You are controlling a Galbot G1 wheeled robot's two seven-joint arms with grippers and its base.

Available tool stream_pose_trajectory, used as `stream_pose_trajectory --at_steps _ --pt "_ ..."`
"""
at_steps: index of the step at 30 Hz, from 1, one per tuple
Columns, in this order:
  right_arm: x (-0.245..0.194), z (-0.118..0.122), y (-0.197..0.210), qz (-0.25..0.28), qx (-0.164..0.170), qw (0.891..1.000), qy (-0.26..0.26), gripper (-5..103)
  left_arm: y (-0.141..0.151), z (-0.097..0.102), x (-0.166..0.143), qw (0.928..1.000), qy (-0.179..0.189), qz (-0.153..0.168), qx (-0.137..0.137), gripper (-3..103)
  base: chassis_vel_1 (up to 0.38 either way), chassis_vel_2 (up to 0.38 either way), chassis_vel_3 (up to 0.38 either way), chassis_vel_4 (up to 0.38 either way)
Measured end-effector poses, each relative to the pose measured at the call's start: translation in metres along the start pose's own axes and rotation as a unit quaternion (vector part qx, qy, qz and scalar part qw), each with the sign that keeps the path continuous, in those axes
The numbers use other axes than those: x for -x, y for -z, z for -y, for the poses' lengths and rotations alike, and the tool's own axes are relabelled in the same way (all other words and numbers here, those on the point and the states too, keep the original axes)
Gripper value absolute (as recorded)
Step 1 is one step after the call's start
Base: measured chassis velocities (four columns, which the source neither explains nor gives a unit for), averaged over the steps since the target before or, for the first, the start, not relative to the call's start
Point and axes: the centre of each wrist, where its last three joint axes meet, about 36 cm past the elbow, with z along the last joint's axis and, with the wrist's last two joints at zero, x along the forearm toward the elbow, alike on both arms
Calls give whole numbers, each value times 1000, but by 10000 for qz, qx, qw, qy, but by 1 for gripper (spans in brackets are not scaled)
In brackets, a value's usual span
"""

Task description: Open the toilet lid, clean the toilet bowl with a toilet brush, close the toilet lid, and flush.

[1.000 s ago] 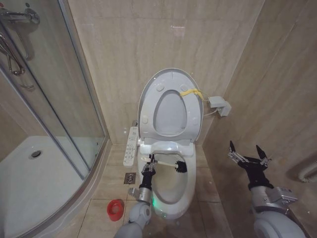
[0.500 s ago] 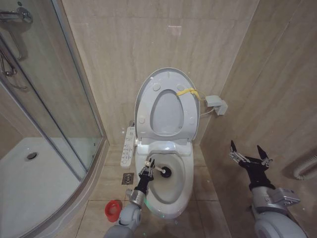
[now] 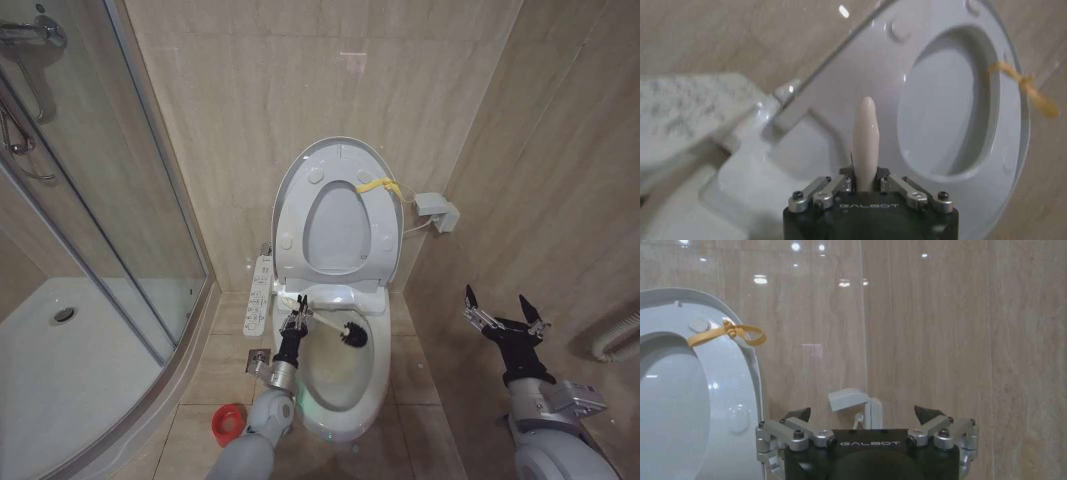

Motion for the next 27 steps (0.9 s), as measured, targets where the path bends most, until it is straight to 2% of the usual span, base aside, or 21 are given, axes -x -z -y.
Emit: stream_pose_trajectory --at_steps 3,5,7,11,12,15,16,17,19,20,22,23,24,25,26,27 --pt "0 1 0 3 -11 10000 1 100 -11 -5 -6 9999 -57 -116 112 18 0 0 0 0" --pt "-1 1 2 13 -14 10000 2 100 -22 -13 -18 9988 -111 -356 309 18 0 0 0 0" --pt "-1 1 2 20 -21 10000 -6 100 -22 -16 -22 9983 -130 -412 393 18 0 0 0 0" --pt "0 4 4 44 -22 10000 -37 100 -10 -26 -36 9927 -324 -619 980 18 0 0 0 0" --pt "0 4 4 44 -22 10000 -37 100 -10 -26 -36 9927 -324 -619 980 18 0 0 0 0" --pt "0 2 4 51 7 10000 -36 100 1 -30 -34 9846 -517 -645 1542 18 0 0 0 0" --pt "-1 1 5 63 25 10000 -24 100 7 -33 -31 9773 -640 -650 1913 18 0 0 0 0" --pt "-1 1 5 63 25 10000 -24 100 7 -33 -31 9773 -640 -650 1913 18 0 0 0 0" --pt "-1 0 6 79 35 10000 -12 100 13 -35 -25 9655 -773 -689 2389 18 0 0 0 0" --pt "-1 0 7 85 36 10000 -7 100 16 -36 -23 9616 -814 -708 2522 18 0 0 0 0" --pt "-1 0 8 85 33 10000 -8 100 18 -36 -21 9603 -854 -716 2557 18 0 0 0 0" --pt "-2 0 8 79 32 10000 -11 100 21 -34 -20 9637 -893 -708 2416 18 0 0 0 0" --pt "-3 0 8 73 33 10000 -16 100 23 -30 -18 9704 -896 -687 2134 18 0 0 0 0" --pt "-4 0 8 61 31 10000 -26 100 23 -21 -17 9806 -835 -659 1645 18 0 0 0 0" --pt "-4 0 8 61 31 10000 -26 100 23 -21 -17 9806 -835 -659 1645 18 0 0 0 0" --pt "-5 0 8 54 31 10000 -32 100 23 -9 -16 9902 -683 -639 1039 18 0 0 0 0"
